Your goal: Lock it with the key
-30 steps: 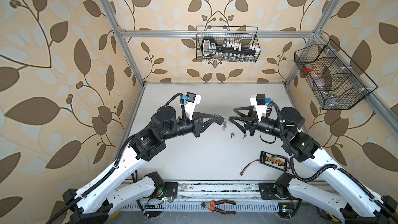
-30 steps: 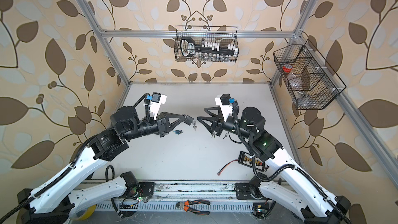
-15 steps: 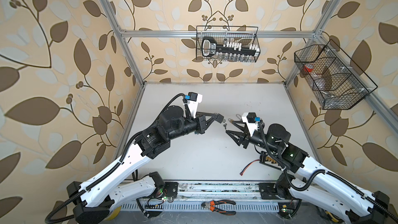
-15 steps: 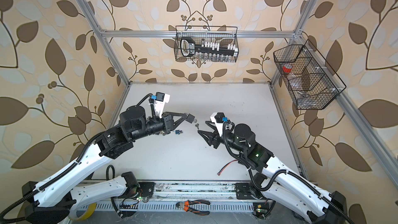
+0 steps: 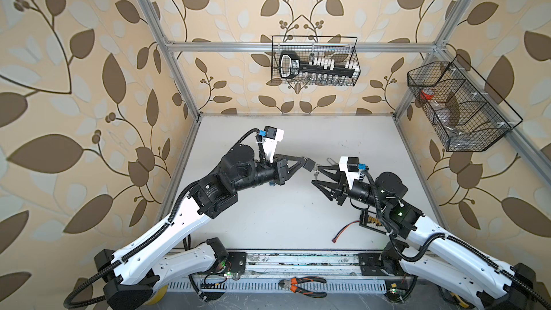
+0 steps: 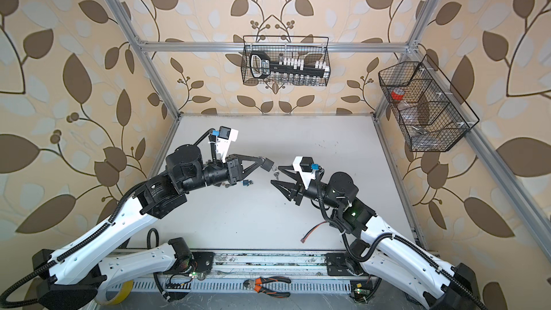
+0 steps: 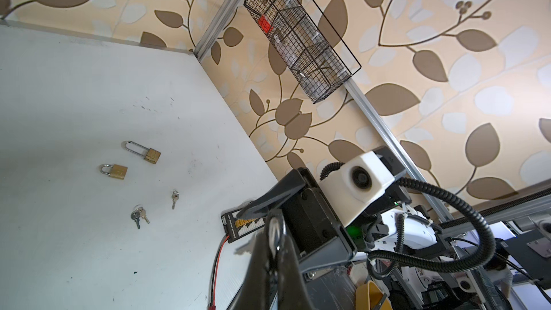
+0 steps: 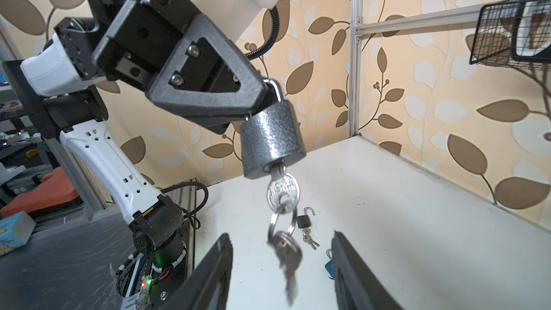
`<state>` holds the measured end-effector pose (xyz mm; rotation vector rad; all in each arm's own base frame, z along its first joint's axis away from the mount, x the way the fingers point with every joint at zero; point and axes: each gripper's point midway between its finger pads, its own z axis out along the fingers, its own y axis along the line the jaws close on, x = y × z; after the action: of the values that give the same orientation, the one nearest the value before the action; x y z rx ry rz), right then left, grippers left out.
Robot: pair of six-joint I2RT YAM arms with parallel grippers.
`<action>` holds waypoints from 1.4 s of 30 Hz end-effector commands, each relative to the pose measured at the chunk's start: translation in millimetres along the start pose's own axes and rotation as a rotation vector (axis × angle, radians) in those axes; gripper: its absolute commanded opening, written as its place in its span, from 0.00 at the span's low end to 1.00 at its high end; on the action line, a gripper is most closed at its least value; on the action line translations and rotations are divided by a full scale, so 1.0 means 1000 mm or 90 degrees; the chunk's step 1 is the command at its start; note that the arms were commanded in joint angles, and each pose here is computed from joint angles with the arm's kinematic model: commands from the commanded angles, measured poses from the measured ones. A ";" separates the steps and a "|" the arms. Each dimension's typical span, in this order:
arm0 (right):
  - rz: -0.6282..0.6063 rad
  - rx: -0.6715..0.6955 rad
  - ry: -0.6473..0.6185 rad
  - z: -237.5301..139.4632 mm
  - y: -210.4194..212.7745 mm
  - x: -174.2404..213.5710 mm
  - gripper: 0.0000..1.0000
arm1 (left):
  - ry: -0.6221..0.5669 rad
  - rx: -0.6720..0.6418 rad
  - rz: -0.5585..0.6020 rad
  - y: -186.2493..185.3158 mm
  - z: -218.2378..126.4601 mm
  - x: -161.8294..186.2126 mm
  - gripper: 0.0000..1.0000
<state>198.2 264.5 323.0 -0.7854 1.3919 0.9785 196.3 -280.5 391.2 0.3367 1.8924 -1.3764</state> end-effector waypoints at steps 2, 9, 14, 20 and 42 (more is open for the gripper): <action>-0.009 -0.049 -0.013 0.002 0.011 -0.010 0.47 | -0.018 0.066 0.014 -0.023 -0.002 -0.008 0.00; -0.006 -0.053 -0.021 0.003 0.012 -0.014 0.43 | -0.019 0.067 0.015 -0.023 -0.003 -0.008 0.00; -0.007 -0.054 -0.025 0.001 0.013 -0.017 0.35 | -0.021 0.068 0.016 -0.024 -0.004 -0.008 0.00; -0.006 -0.049 -0.026 -0.001 0.013 -0.018 0.27 | -0.019 0.066 0.016 -0.022 -0.003 -0.006 0.00; 0.006 0.006 -0.019 -0.004 0.000 -0.022 0.00 | -0.038 0.045 0.029 -0.020 -0.012 -0.010 0.00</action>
<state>193.4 266.4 325.3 -0.8030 1.3973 1.0215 193.5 -282.4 392.8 0.3511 1.8745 -1.4033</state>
